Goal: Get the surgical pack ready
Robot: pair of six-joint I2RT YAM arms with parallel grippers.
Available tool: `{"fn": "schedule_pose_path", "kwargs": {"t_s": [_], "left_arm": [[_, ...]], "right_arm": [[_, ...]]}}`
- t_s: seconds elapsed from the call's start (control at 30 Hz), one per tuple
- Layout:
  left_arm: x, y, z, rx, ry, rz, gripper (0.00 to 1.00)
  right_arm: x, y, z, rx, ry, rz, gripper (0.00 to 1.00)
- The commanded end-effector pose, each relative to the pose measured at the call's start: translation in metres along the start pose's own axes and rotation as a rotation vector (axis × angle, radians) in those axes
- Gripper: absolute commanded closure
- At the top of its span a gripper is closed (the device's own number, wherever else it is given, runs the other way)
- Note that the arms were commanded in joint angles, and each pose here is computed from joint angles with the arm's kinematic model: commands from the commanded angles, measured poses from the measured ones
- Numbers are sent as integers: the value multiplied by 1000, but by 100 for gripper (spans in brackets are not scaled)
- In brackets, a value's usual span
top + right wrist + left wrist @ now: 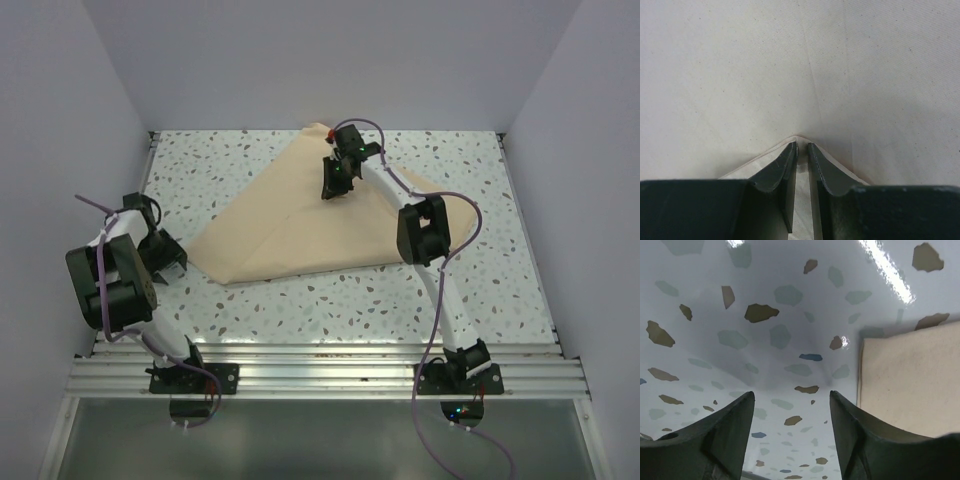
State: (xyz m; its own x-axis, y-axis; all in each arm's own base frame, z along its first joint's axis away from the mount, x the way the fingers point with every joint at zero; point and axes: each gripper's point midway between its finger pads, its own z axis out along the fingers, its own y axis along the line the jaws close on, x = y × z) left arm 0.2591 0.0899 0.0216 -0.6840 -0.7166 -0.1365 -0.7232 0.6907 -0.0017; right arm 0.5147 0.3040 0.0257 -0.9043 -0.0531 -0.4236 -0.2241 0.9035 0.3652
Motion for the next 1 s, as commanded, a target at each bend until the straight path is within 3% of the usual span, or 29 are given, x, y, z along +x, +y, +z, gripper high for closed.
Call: {"fn": "schedule_pose_path", "kwargs": {"t_s": [0.0,0.17,0.3,0.6,0.8,0.97], "left_arm": [[-33,-5,-3,22,-98,18,33],[-39,-31,-18,177,-147,24,32],[-37,-51,-30,321,-192,39,36],[-46,-55,-16,315,-175,117,36],[-63,-56,-3,301,-230,217,39],[-59,-58,9,325,-233,306,33]], "right_arm": [[68,-33,36,108,213,4,80],[69,-33,38,106,216,-3,80],[70,-36,38,111,220,-12,80],[72,-37,40,109,226,-18,80],[70,-34,41,100,221,-22,80],[70,-34,41,97,222,-23,80]]}}
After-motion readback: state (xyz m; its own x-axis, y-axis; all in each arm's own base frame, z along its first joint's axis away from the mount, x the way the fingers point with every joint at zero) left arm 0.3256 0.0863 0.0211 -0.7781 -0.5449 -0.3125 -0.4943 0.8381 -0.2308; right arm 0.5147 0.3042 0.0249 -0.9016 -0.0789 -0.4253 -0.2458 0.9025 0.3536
